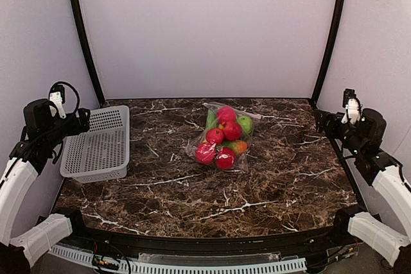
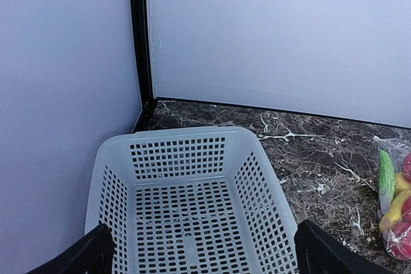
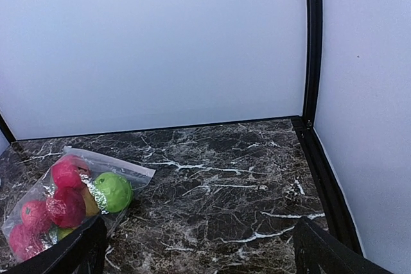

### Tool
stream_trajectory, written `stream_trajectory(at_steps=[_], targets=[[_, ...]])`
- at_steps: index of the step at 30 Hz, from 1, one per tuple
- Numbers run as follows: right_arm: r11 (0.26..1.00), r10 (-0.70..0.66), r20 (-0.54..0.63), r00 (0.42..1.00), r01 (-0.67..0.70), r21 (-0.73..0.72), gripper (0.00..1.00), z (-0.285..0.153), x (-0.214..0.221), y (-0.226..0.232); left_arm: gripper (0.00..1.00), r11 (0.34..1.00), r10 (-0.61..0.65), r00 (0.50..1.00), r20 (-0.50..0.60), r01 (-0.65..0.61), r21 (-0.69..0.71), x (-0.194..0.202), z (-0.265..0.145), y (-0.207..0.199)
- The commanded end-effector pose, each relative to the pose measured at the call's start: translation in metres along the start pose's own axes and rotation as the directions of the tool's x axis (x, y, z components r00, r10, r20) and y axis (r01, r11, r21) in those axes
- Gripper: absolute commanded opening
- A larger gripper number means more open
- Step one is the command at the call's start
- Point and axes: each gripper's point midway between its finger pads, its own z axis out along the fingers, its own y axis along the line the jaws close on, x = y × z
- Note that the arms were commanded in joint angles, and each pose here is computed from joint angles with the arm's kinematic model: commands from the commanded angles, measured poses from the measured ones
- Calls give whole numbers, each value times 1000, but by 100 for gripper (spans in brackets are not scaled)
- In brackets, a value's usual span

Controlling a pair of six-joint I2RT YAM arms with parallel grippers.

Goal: Place the food in the zip-top bag and seal the zipper
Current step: Reset both arms

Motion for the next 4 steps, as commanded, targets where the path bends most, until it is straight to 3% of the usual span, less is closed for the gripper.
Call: stream_trajectory(at_steps=[1, 4], targets=[[1000, -22, 35, 999, 21, 17, 99, 0, -6, -3, 99, 1000, 9, 1000, -27, -10, -18, 9, 1, 4], [999, -25, 41, 999, 24, 41, 99, -1, -7, -7, 99, 1000, 5, 999, -35, -5, -16, 9, 2, 3]])
